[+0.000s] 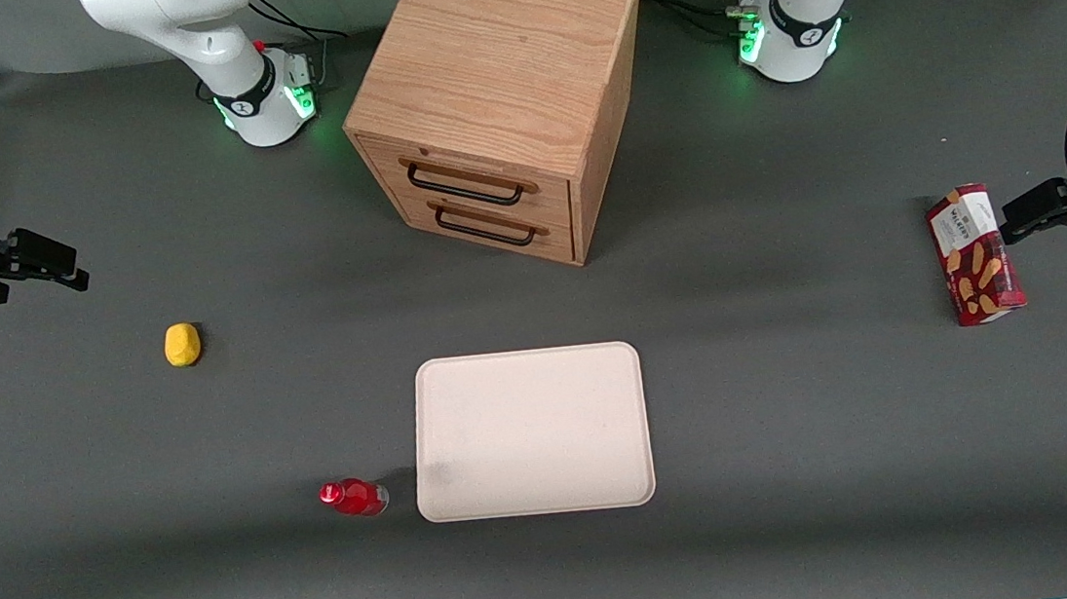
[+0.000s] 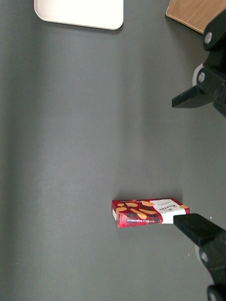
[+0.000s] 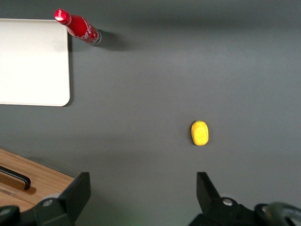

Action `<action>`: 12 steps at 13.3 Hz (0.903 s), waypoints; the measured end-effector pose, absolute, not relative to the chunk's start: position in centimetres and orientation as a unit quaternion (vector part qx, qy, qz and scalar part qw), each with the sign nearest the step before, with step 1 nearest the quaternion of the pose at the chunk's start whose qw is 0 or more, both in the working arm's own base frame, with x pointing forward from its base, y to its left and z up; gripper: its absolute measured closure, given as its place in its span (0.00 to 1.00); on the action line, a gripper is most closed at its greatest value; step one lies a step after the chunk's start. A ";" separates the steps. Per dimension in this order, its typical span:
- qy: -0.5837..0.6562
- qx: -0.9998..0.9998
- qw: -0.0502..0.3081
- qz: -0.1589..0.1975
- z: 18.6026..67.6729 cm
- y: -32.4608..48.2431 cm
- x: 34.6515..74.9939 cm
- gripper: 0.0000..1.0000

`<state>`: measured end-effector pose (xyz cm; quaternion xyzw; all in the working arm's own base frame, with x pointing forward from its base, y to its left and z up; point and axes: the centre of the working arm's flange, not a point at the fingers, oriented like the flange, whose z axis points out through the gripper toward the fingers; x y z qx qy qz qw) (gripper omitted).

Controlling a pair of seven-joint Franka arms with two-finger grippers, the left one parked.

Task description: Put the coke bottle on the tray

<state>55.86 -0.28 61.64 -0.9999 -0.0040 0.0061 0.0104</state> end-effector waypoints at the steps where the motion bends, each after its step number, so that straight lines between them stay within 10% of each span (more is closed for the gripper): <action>1: -0.007 -1.000 0.010 0.003 61.8 0.1 56.5 0.00; 12: -0.038 -0.999 0.008 -0.025 59.5 12.8 65.7 0.00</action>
